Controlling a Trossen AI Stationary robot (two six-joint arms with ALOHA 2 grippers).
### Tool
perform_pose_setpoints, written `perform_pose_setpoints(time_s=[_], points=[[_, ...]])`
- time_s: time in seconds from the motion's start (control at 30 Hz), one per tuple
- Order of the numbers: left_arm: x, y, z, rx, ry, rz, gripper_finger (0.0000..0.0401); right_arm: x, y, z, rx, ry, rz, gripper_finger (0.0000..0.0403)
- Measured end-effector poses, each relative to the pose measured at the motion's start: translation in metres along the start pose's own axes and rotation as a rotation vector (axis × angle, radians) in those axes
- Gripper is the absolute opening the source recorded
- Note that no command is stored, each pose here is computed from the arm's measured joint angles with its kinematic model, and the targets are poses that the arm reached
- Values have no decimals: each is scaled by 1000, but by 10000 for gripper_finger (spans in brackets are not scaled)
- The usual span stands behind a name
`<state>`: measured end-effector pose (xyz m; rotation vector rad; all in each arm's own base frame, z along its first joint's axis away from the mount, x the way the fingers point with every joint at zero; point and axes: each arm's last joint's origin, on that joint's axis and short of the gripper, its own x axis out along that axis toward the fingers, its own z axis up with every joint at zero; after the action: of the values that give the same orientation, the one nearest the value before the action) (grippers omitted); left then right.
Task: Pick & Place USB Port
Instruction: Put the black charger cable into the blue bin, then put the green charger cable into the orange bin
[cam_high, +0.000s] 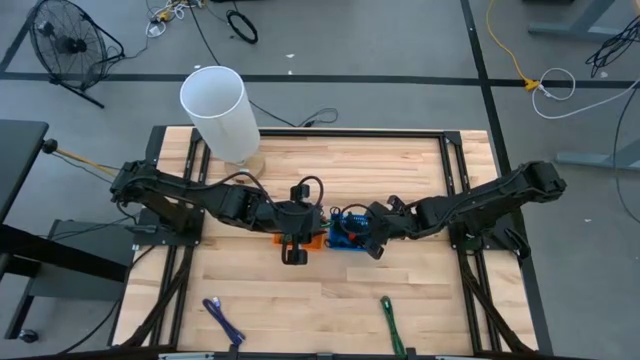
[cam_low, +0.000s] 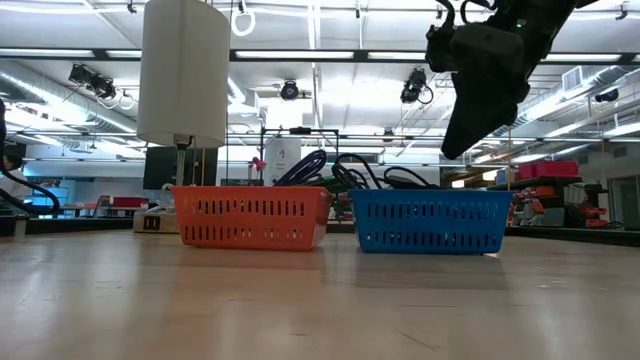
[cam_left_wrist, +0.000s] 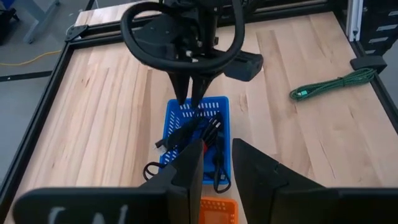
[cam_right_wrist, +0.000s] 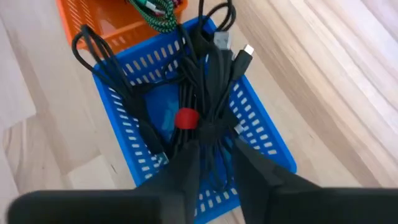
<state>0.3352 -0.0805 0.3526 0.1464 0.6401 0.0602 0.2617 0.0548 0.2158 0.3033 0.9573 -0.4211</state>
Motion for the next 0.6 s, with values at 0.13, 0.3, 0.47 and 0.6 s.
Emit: perform_pose_setpoints(time_s=[0.13,0.3,0.47,0.6], points=[[0,0,0,-2,1,0,92,0,1,1,-14,-9,7,134],[0,0,0,-4,2,0,92,-2,4,2,-36,13,92,160],[0,0,-2,2,17,1,92,-8,16,-7,43,143,262,164],[0,2,-3,7,26,5,92,-16,30,-21,131,343,425,158]])
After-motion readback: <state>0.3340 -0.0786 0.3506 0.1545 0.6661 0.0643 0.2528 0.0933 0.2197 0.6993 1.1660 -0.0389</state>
